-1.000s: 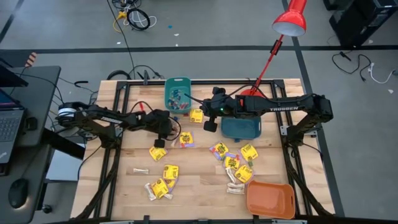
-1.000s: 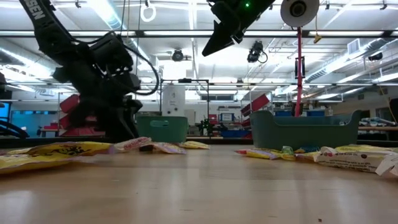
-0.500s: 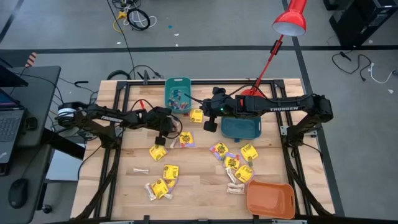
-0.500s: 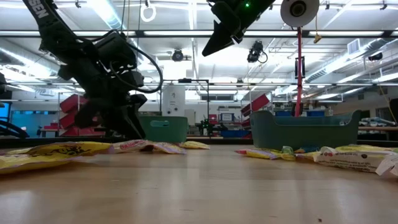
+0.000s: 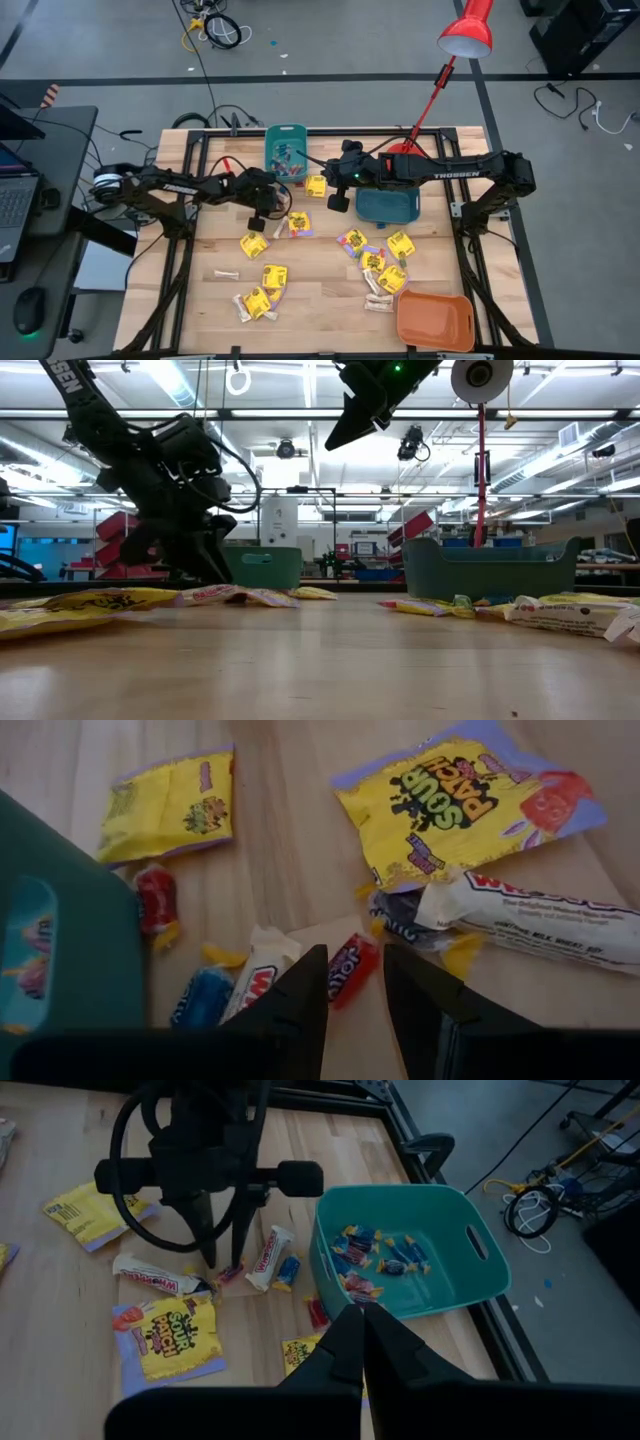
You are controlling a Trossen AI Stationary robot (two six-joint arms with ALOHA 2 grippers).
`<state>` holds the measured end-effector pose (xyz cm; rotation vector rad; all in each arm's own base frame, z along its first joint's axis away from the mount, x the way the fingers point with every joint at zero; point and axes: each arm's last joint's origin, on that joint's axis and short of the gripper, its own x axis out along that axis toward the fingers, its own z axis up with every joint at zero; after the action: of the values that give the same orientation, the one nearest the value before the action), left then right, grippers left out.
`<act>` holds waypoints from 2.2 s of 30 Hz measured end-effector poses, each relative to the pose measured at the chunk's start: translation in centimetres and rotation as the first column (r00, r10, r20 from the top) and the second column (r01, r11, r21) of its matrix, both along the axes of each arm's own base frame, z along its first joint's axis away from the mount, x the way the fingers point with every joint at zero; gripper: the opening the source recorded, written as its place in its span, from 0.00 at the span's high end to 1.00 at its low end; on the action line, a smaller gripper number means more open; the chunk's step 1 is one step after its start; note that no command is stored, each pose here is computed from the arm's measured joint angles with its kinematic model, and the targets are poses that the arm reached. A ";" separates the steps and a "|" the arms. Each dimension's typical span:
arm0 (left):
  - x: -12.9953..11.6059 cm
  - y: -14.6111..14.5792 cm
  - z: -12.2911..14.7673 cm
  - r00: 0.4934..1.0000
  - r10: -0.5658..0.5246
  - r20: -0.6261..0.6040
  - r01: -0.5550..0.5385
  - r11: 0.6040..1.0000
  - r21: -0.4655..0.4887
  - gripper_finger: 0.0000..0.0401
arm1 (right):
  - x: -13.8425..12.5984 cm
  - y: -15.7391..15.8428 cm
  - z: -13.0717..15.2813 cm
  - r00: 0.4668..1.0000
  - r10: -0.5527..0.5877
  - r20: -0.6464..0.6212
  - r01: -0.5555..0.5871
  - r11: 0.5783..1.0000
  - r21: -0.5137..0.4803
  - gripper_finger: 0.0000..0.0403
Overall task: Sort candy
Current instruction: Put the red candy into the green bin
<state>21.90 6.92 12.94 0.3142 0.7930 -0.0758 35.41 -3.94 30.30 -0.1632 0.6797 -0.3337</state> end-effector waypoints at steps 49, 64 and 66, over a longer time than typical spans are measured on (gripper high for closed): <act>-0.2 0.3 -0.2 0.999 0.047 0.013 -0.045 0.985 -0.168 0.89 | 0.0 0.0 0.0 1.000 -0.006 0.004 0.006 1.000 0.008 1.00; -0.9 -0.6 5.6 0.949 0.028 0.314 -0.006 0.997 -0.072 0.89 | 0.0 0.0 0.0 1.000 -0.001 -0.002 0.001 1.000 0.002 1.00; -1.2 -0.5 6.7 0.929 0.040 0.367 -0.040 0.999 -0.007 0.89 | 0.0 0.0 0.0 1.000 0.000 -0.003 0.000 1.000 0.001 1.00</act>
<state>20.75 6.39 19.64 0.3014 0.4264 0.0223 35.39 -3.93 30.27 -0.1625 0.6832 -0.3332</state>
